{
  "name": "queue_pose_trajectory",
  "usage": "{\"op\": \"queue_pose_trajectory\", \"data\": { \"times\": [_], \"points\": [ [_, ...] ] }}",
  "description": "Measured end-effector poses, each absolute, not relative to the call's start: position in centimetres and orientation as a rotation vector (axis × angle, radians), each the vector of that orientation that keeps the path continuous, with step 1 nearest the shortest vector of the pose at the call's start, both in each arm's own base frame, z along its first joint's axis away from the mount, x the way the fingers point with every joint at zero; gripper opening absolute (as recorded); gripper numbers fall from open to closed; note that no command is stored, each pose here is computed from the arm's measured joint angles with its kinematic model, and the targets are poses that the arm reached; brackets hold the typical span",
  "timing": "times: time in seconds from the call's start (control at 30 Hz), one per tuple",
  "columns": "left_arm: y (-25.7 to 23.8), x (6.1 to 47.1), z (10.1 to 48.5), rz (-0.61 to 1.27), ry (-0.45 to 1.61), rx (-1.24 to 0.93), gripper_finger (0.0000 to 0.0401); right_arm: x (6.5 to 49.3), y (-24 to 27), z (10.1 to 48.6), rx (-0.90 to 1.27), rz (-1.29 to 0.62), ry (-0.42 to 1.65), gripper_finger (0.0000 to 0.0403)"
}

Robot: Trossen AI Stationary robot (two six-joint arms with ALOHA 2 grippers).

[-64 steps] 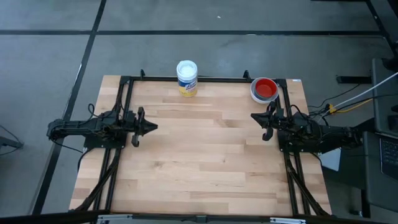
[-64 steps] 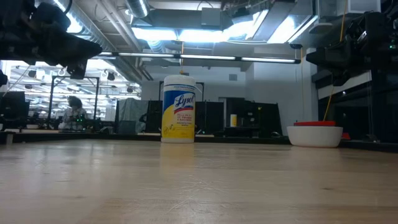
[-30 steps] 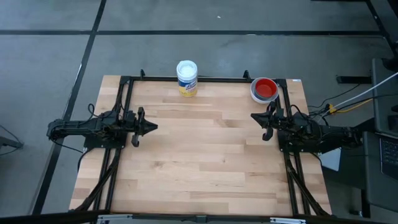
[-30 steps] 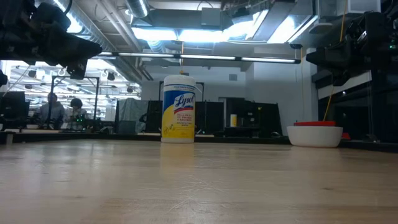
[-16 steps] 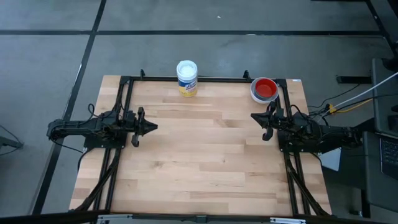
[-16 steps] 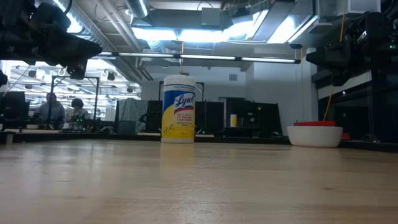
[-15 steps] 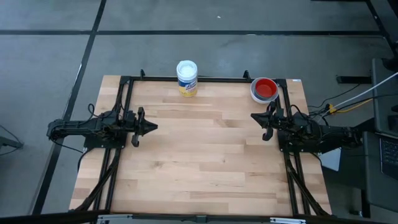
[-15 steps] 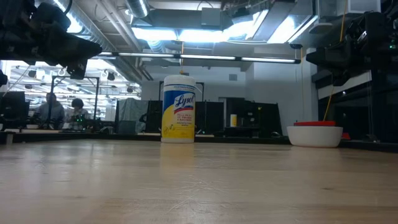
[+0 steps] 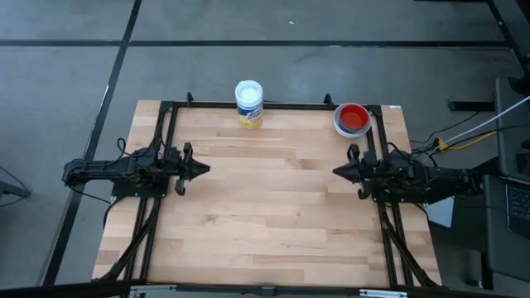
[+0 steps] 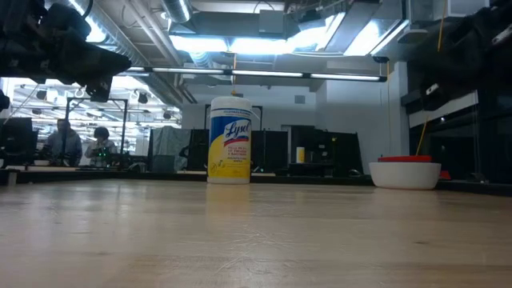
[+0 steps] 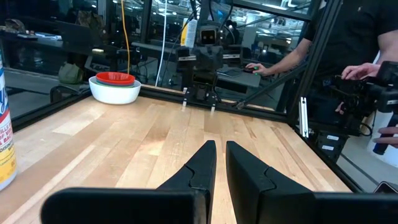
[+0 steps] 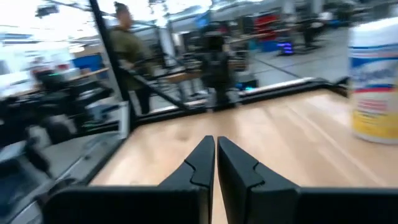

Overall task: Nest bowls inside each other
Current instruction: Return to Home Position

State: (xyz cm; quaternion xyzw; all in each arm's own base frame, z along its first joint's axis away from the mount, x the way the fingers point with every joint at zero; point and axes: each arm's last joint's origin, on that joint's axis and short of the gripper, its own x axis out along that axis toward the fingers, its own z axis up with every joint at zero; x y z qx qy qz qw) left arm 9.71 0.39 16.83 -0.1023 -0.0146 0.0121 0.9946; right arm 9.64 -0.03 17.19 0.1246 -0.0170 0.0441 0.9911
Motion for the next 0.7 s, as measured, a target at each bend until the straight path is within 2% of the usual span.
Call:
{"op": "queue_pose_trajectory", "data": {
  "times": [0.33, 0.7],
  "points": [
    [0.39, 9.71, 16.83, 0.024, -0.030, -0.204, 0.0031, 9.63, 0.08, 17.27, 0.141, 0.118, -0.045, 0.0020],
    [0.39, 9.71, 16.83, 0.024, -0.029, -0.204, 0.0031, 9.63, 0.07, 17.27, 0.137, 0.115, -0.045, 0.0020]
  ]
}}
